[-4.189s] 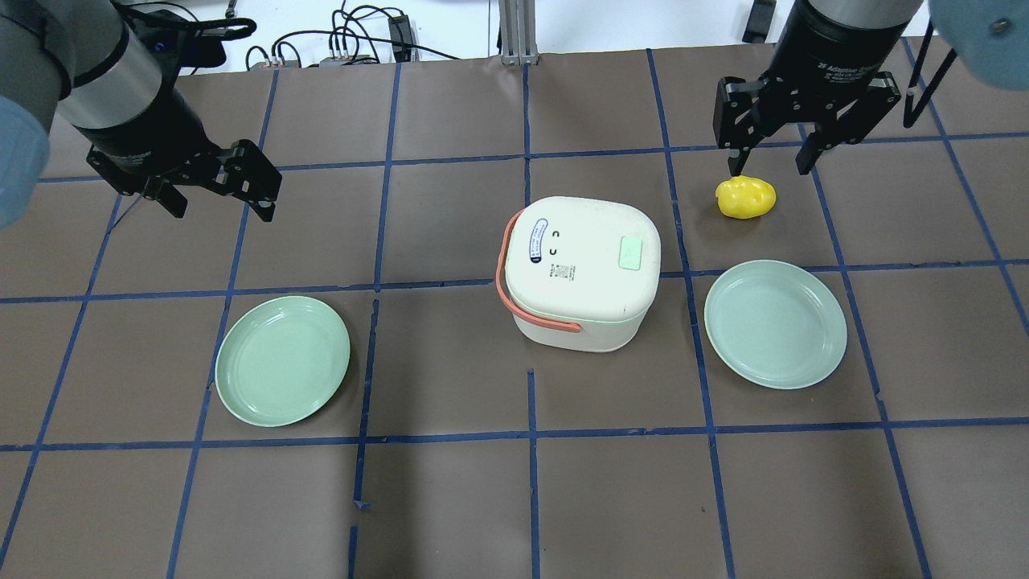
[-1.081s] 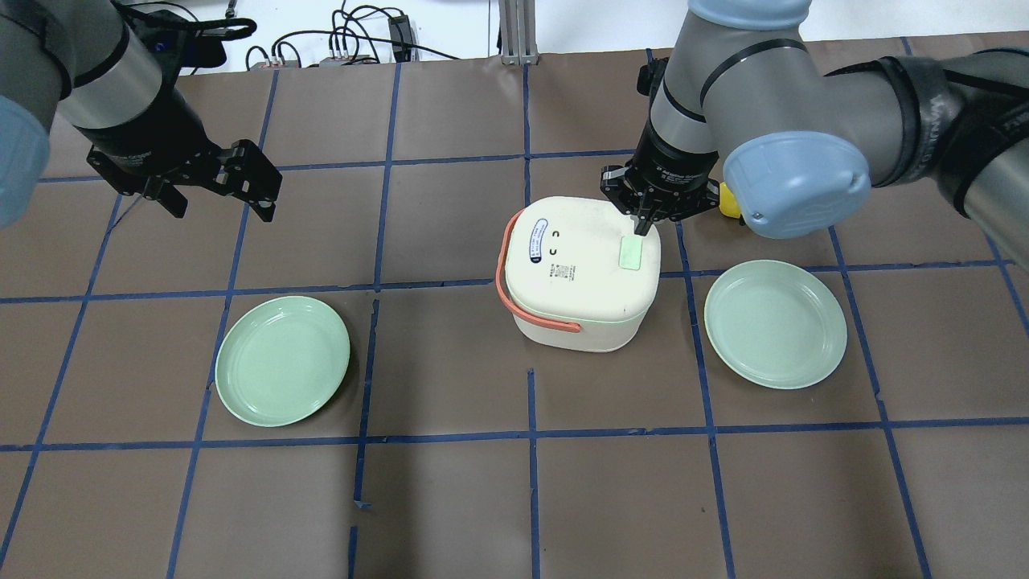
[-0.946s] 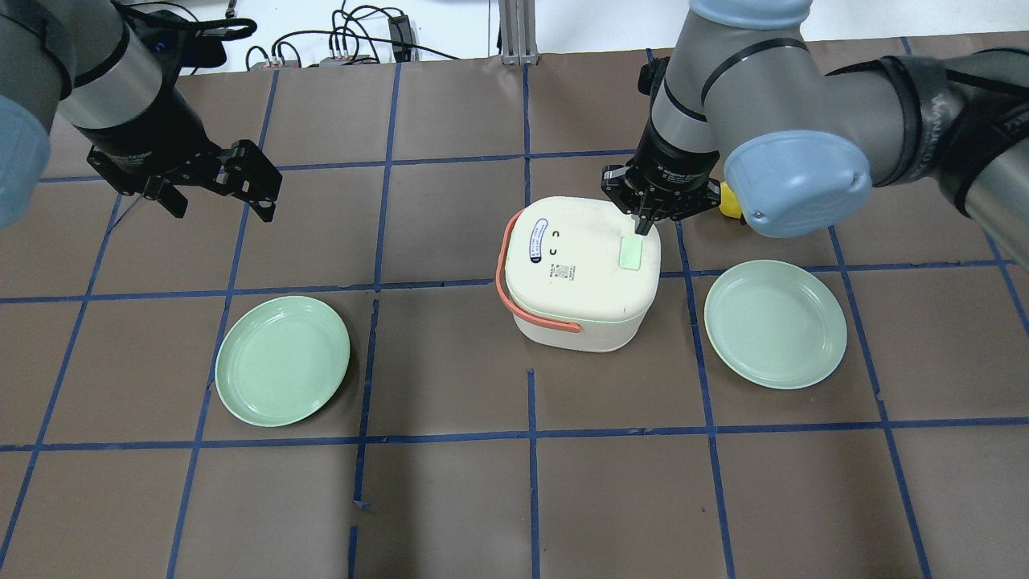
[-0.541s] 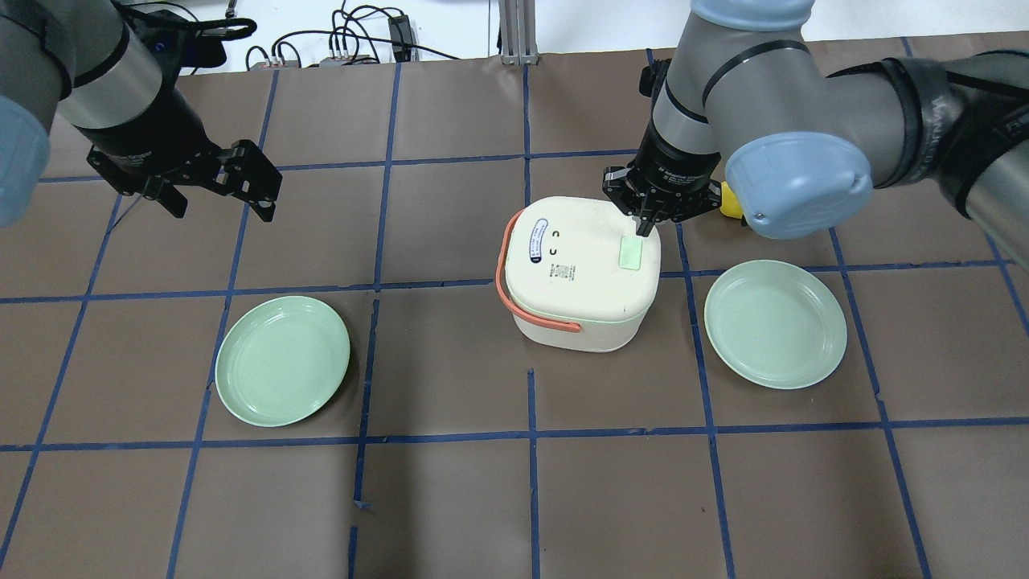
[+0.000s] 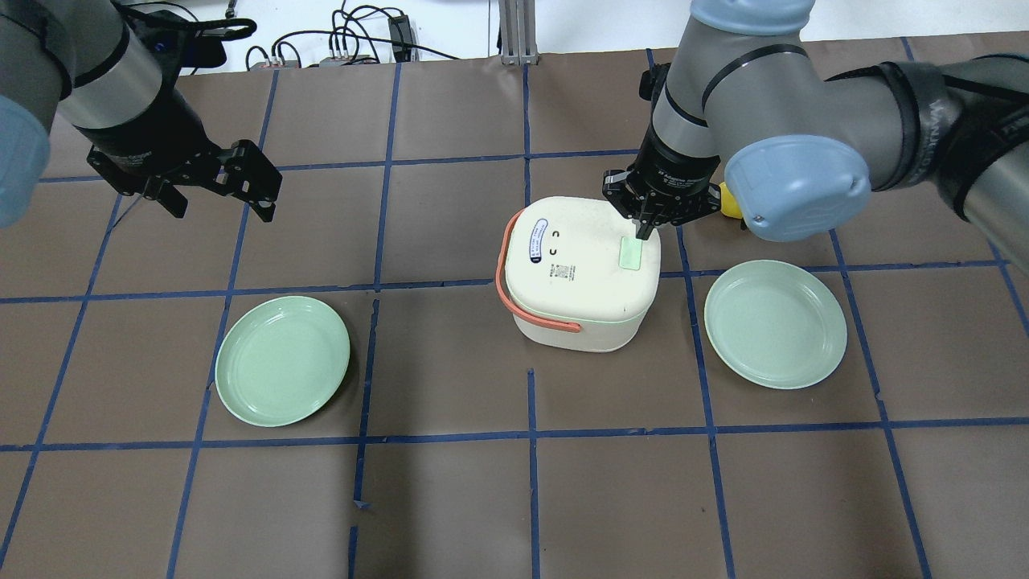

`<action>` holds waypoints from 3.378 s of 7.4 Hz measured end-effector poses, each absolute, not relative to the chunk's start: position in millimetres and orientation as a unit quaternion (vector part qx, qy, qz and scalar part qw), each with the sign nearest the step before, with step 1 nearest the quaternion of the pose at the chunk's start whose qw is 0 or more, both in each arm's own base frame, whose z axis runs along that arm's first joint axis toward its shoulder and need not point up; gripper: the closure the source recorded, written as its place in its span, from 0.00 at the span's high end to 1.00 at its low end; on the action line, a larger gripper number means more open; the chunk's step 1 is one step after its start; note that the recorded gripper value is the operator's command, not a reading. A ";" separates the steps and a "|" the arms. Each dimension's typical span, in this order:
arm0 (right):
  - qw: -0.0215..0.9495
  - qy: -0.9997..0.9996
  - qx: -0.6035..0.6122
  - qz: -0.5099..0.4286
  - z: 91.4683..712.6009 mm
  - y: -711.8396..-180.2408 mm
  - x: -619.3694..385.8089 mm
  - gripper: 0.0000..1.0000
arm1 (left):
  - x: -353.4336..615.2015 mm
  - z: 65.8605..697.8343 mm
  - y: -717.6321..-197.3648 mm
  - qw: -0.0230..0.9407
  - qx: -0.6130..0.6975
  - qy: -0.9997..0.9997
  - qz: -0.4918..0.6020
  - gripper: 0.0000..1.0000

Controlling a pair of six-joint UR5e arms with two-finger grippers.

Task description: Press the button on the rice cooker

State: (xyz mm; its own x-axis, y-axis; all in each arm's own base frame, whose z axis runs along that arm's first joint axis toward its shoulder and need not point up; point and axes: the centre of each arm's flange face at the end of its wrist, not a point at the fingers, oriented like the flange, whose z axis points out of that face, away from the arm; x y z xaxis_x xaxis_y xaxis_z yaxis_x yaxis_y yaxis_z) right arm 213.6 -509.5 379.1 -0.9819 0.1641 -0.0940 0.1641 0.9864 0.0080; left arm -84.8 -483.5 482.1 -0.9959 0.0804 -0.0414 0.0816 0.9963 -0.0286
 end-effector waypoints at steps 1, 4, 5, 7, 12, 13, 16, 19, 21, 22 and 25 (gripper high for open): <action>0.049 0.995 0.085 0.002 378.1 -508.3 214.8 0.09 | -84.8 482.1 -483.5 0.020 0.041 0.999 -0.015 1.00; 0.053 0.995 0.084 0.009 370.6 -505.1 220.8 0.09 | -84.8 482.0 -483.6 0.020 0.041 0.999 -0.015 1.00; 0.052 0.995 0.083 0.011 368.3 -504.3 221.6 0.09 | -84.7 482.0 -483.6 0.020 0.040 0.999 -0.015 1.00; 0.051 0.995 0.081 0.013 365.8 -504.0 222.0 0.09 | -84.7 482.1 -483.6 0.020 0.040 0.999 -0.015 1.00; 0.050 0.995 0.081 0.020 359.3 -505.7 222.4 0.09 | -84.6 482.3 -483.4 0.020 0.040 0.999 -0.015 1.00; 0.049 0.995 0.081 0.021 358.2 -506.1 222.4 0.10 | -84.7 482.2 -483.5 0.020 0.040 0.999 -0.015 1.00; 0.049 0.995 0.082 0.023 355.6 -507.4 222.7 0.11 | -84.8 481.8 -483.7 0.020 0.041 0.999 -0.015 1.00; 0.053 0.995 0.079 0.010 376.2 -507.1 225.1 0.18 | -84.8 481.7 -483.8 0.020 0.041 0.999 -0.015 1.00; 0.050 0.996 0.071 0.007 419.7 -510.3 224.7 0.25 | -84.8 482.0 -483.6 0.020 0.041 0.999 -0.015 1.00; 0.044 0.997 0.056 0.011 446.6 -514.8 218.4 0.36 | -84.8 482.2 -483.5 0.020 0.041 0.999 -0.015 1.00; 0.000 1.000 0.024 0.006 501.9 -527.1 168.5 1.00 | -84.8 482.1 -483.5 0.020 0.041 0.999 -0.015 1.00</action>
